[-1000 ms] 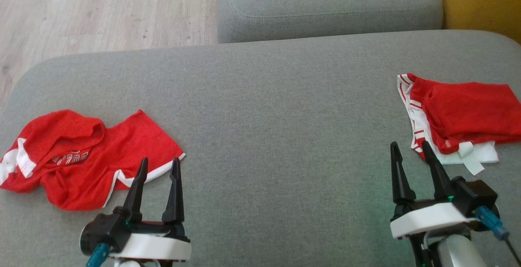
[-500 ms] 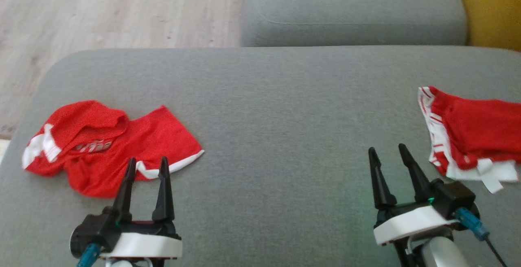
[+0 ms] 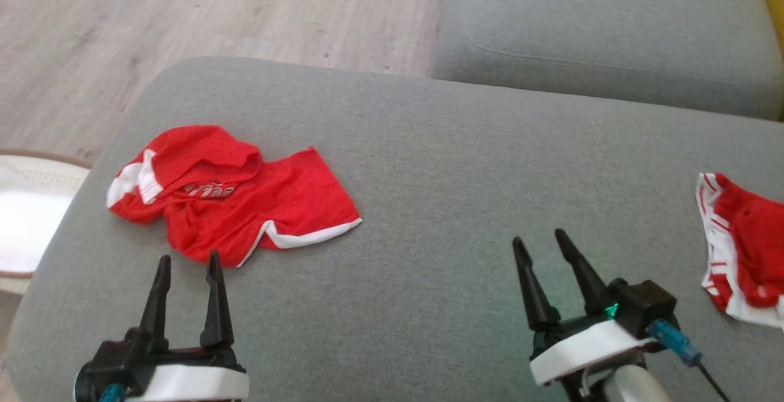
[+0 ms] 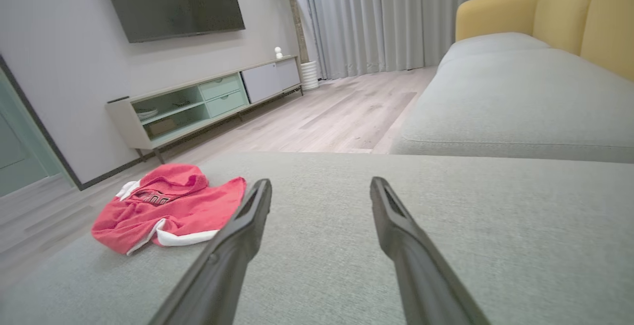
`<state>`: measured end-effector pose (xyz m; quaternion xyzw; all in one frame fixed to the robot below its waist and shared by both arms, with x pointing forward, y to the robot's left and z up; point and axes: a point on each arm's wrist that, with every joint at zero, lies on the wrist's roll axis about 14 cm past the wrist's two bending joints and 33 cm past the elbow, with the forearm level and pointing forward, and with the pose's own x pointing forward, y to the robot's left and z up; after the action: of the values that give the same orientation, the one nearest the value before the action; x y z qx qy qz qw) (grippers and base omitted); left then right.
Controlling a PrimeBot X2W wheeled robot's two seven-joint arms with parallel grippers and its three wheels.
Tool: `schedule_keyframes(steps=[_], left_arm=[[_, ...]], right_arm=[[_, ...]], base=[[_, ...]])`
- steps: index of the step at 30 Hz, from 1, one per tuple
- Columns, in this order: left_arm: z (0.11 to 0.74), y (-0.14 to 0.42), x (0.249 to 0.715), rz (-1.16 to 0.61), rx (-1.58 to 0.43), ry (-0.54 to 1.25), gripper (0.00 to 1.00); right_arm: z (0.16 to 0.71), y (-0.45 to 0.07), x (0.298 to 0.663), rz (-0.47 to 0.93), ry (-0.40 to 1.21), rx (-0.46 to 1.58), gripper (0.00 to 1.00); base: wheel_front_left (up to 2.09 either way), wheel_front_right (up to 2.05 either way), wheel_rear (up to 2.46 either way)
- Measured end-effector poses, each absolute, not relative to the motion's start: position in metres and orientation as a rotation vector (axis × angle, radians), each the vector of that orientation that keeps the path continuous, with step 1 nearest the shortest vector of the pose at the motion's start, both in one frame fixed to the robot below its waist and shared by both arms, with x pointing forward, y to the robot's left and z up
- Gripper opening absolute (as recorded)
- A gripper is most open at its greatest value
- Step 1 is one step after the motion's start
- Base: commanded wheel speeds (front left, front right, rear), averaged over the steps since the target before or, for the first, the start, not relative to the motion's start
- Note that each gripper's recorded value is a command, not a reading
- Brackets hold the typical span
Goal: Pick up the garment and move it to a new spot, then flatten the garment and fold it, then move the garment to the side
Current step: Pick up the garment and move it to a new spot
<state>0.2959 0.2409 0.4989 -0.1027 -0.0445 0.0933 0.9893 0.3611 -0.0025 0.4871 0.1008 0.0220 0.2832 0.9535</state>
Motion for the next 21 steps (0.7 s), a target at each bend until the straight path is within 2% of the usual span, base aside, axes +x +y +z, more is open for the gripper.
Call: schedule_keyframes(steps=[7,21], left_arm=[[0.5,0.25,0.287,0.221,-0.207,-0.098,1.0],[0.48,0.252,0.303,0.222,-0.169,-0.016,1.0]], right_arm=[[0.487,0.017,0.354,0.638,0.055,0.213,1.0],[0.473,0.009,0.369,0.603,0.091,0.235,1.0]], base=[[0.0,0.0,0.0],[0.0,0.0,0.0]])
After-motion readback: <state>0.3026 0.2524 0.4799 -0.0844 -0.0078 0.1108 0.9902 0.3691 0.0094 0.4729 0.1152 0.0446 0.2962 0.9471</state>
